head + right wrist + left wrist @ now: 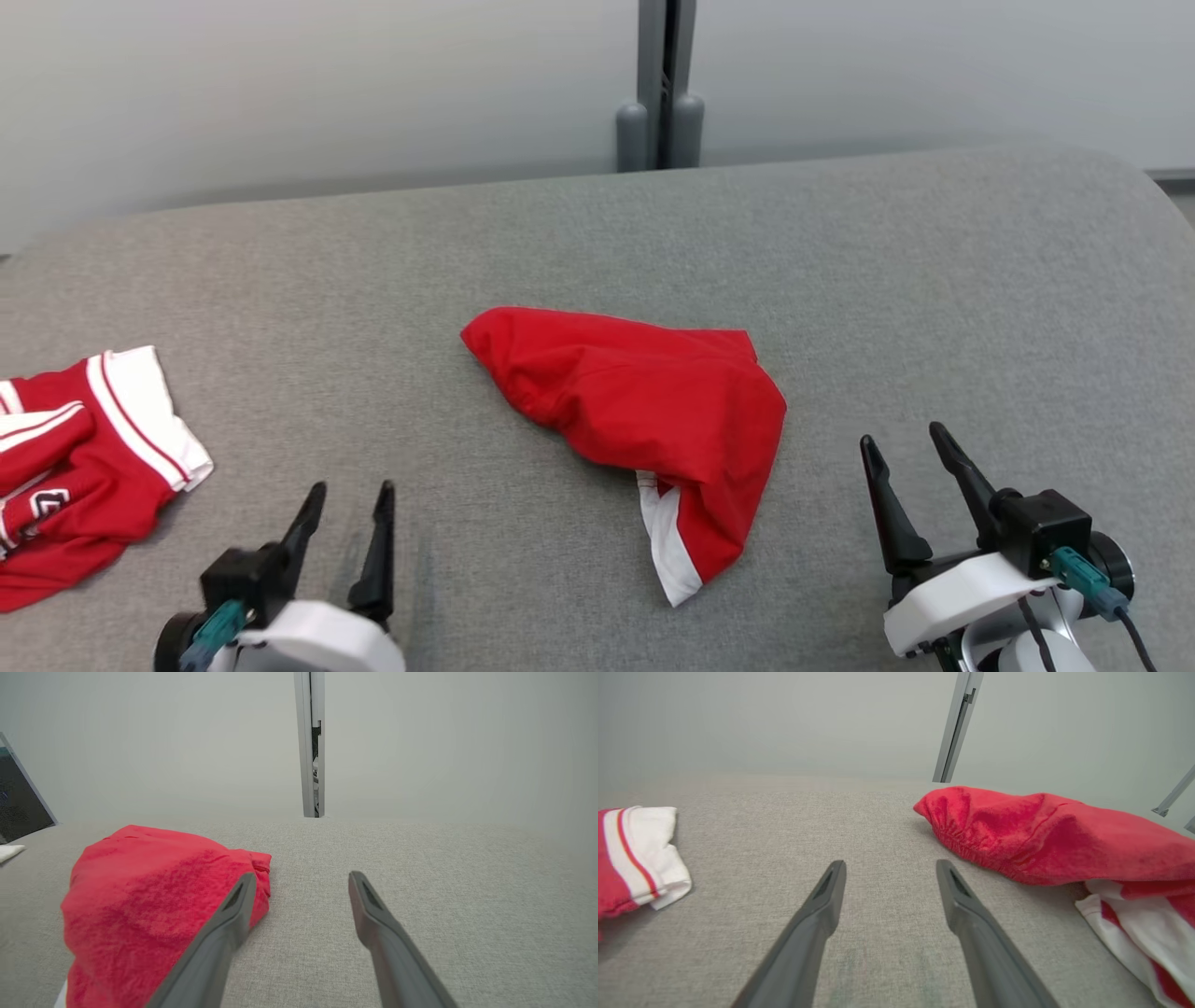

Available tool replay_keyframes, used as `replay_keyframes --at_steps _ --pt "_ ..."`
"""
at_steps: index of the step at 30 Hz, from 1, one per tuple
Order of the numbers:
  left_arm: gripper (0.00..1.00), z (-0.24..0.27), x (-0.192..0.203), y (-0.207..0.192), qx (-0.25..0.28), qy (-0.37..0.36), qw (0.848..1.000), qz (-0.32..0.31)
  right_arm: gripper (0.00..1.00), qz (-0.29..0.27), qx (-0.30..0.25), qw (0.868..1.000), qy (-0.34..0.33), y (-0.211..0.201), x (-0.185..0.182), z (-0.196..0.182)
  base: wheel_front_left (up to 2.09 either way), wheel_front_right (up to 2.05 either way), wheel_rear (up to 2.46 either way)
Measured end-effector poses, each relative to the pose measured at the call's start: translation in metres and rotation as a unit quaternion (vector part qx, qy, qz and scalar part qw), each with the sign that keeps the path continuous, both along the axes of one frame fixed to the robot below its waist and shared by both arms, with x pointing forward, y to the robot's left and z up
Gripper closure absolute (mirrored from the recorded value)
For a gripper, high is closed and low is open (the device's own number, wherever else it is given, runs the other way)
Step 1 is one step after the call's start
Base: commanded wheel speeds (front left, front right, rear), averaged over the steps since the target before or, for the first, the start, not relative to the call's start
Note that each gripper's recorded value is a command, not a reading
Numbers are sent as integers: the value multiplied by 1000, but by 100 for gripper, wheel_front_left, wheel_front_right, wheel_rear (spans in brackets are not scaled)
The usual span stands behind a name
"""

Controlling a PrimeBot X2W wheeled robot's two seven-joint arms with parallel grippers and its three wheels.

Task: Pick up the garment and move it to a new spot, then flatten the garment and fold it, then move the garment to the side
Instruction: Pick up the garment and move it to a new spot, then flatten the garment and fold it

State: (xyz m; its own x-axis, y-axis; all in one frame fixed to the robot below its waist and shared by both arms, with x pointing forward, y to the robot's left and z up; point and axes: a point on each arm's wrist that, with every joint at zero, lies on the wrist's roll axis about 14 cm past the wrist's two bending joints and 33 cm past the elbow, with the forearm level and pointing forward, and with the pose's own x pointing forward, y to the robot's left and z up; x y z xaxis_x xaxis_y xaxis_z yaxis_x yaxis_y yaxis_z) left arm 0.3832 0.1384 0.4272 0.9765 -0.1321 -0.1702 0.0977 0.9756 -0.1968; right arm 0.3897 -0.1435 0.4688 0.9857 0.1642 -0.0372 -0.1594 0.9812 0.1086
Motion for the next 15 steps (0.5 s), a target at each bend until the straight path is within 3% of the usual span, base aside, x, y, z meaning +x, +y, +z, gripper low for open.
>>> replay_keyframes --at_steps 5,15 --pt "0 6 -18 35 12 -11 998 53 0 12 1 1000 -4 9 -5 3 0 0 0" --pt "0 13 -42 64 32 -24 995 94 0 21 4 1000 6 14 -18 -3 0 0 0"
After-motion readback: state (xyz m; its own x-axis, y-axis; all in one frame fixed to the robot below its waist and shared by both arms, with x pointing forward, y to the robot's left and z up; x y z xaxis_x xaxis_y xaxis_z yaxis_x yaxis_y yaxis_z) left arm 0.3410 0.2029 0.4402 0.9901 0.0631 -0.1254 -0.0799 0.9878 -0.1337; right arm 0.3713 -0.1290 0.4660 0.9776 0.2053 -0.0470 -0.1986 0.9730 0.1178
